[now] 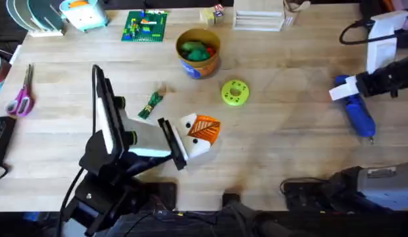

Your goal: Pick up the gripper from the table and insert it into the empty holder that is missing its gripper. Then pick up a screw, insert it into the mounting hole, and use the screwdriver to tighten it. Finally, clean up the table by picking up the vegetable and placing it into the bucket.

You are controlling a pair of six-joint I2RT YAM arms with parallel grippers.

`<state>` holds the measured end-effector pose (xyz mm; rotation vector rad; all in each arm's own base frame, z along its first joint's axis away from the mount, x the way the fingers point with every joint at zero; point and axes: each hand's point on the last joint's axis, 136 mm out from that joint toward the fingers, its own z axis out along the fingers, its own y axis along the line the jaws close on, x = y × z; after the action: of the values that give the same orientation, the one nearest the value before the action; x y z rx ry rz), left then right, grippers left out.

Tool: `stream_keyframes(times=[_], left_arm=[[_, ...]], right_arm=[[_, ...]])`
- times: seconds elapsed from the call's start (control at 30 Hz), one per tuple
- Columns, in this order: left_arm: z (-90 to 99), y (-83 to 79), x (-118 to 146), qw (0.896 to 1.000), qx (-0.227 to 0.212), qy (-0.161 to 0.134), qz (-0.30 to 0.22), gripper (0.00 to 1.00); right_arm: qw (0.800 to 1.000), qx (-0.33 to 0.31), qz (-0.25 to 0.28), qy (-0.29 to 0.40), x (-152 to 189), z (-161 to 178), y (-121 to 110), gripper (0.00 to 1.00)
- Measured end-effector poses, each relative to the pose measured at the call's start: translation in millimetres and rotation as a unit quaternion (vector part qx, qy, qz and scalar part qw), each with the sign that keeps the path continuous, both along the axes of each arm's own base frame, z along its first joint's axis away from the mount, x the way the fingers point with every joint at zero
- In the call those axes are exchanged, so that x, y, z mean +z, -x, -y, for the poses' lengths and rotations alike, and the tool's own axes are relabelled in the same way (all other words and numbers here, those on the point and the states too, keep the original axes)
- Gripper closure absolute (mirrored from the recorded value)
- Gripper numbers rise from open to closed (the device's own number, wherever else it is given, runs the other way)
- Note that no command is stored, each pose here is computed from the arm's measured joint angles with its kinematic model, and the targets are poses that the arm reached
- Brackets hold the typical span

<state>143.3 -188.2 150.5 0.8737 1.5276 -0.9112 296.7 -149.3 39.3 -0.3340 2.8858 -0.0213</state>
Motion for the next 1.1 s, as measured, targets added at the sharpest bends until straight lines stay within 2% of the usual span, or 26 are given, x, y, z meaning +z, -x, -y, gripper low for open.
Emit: stream_keyframes(times=[0.27,0.77,0.93,1.1], left_arm=[[0.0,0.0,0.0,1.0,0.0,0.0,0.0,0.99],[0.0,-0.1,0.0,1.0,0.0,0.0,0.0,0.99],[0.0,0.0,-0.1,1.0,0.0,0.0,0.0,0.99],[0.0,0.0,0.0,1.0,0.0,0.0,0.0,0.99]], right_arm=[[1.0,-0.003,0.011,-0.009,1.2,-2.3,-4.5,0.21],[1.0,-0.004,-0.001,-0.011,-0.6,-3.5,1.0,0.235],[1.0,-0.005,-0.006,-0.014,-3.9,-4.2,1.6,0.314],[1.0,-0.006,-0.003,-0.012,-3.6,-3.1,0.1,0.458]])
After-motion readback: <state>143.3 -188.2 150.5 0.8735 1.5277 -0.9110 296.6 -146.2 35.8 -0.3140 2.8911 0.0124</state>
